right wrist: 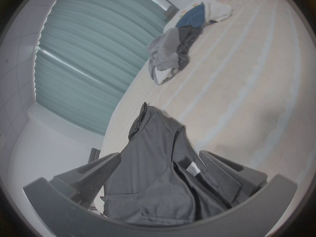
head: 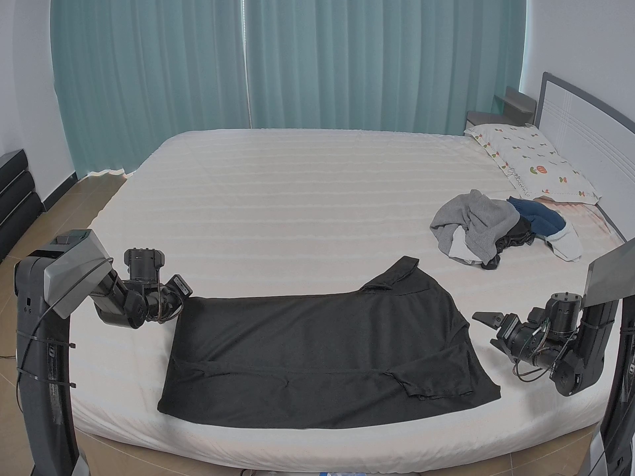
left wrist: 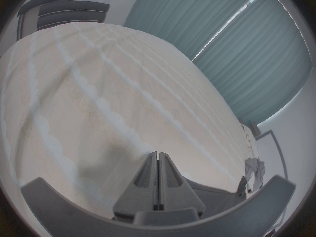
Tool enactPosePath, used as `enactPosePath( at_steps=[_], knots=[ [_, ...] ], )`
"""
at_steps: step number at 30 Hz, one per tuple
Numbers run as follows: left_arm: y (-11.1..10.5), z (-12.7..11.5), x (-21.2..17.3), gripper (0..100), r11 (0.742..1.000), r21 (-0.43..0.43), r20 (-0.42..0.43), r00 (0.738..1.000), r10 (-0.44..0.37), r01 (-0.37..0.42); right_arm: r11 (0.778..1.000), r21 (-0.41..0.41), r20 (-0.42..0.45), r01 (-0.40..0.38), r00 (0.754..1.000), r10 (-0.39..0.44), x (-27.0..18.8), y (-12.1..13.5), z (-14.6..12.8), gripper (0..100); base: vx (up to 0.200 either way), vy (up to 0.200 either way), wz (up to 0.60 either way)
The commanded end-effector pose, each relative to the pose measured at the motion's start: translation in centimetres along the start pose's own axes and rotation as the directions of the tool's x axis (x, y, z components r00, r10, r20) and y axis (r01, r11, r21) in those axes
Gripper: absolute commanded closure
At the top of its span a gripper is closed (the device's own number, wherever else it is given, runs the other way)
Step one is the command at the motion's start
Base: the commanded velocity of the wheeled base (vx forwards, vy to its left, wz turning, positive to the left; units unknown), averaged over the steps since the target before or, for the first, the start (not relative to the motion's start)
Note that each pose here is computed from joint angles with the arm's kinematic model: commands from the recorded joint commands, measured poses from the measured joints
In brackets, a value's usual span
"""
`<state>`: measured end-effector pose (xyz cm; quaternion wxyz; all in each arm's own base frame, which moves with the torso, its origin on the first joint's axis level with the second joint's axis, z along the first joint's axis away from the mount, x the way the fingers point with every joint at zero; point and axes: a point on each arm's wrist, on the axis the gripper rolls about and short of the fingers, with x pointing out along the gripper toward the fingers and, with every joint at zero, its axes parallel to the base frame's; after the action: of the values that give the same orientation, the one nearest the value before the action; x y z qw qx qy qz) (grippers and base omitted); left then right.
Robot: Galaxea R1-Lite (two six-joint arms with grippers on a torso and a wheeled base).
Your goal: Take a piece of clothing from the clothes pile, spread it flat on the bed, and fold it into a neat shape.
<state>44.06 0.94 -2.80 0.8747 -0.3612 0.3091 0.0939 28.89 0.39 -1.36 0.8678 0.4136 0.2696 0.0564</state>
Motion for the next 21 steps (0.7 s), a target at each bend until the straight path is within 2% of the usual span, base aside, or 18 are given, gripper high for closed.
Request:
enactPosePath(
  at_steps=[1, 7, 14, 15, 17, 21],
  knots=[
    [-0.5, 1.2, -0.8, 100, 0.998, -0.048, 0.049, 0.998, -0.031, 0.033, 0.992, -0.119, 0.026, -0.032, 0.999, 0.035, 2.1, 1.0, 1.7, 0, 0.000, 0.000, 0.00],
    [0.0, 1.1, -1.0, 100, 0.998, -0.055, 0.052, 0.998, -0.019, 0.022, 0.988, -0.156, -0.022, -0.022, 1.000, 0.019, 7.2, 3.3, 4.3, 0, 0.000, 0.000, 0.00],
    [0.3, 0.9, -1.1, 100, 0.996, -0.083, 0.069, 0.997, -0.031, 0.036, 0.982, -0.188, -0.066, -0.028, 0.998, 0.016, 12.5, 4.9, 5.3, 0, 0.000, 0.000, 0.00],
    [0.4, 0.8, -1.0, 100, 0.996, -0.084, 0.063, 0.998, -0.028, 0.033, 0.973, -0.231, -0.107, -0.009, 0.994, -0.016, 13.7, 4.6, 4.9, 0, 0.000, 0.000, 0.00],
    [0.4, 0.7, -1.0, 100, 0.996, -0.083, 0.061, 0.998, -0.028, 0.033, 0.956, -0.294, -0.132, 0.003, 0.990, -0.044, 14.5, 4.1, 4.8, 0, 0.000, 0.000, 0.00],
    [0.4, 0.7, -1.0, 100, 0.996, -0.084, 0.059, 0.998, -0.028, 0.033, 0.948, -0.319, -0.132, 0.002, 0.990, -0.047, 16.0, 4.0, 5.1, 0, 0.000, 0.000, 0.00]
  ],
)
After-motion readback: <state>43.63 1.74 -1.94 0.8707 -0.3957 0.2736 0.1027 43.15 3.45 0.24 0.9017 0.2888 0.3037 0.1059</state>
